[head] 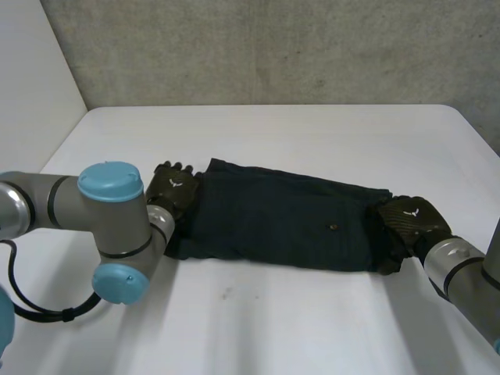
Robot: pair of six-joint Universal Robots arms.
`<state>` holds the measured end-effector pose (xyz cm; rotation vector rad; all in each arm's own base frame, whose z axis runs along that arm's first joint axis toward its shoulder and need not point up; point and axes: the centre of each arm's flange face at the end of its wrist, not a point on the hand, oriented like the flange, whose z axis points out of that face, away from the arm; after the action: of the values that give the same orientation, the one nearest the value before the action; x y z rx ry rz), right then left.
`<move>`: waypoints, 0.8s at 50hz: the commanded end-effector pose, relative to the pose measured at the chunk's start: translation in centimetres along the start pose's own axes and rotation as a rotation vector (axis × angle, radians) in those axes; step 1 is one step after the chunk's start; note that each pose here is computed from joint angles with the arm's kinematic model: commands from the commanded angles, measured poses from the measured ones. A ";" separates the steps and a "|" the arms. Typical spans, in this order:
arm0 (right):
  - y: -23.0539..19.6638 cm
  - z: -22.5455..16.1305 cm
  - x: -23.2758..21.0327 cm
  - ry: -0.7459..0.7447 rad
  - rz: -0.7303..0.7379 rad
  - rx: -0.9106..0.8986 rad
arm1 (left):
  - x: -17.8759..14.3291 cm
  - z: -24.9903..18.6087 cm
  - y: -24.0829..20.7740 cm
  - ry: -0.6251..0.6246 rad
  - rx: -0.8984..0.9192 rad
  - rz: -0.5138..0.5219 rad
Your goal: Fold the shorts.
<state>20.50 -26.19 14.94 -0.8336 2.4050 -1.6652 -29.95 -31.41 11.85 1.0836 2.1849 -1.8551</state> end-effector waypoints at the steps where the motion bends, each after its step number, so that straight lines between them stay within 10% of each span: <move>1: 1.9 1.7 0.2 0.017 -0.008 -0.019 | -0.6 0.0 1.0 -0.007 -0.032 -0.010; 16: 2.0 2.4 2.6 0.077 -0.085 -0.009 | -2.5 -6.6 -5.8 -0.030 0.129 -0.058; 29: -2.9 0.6 6.1 0.132 -0.572 -0.070 | -6.1 -10.4 -6.4 -0.058 0.173 -0.160; 40: -10.0 0.8 -8.3 -0.140 -0.777 0.302 | -6.1 -10.4 -6.6 -0.045 0.189 -0.176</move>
<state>24.24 -28.41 21.27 -1.8002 2.0841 -1.9974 -24.92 -24.85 22.92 0.8989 2.1779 -2.1602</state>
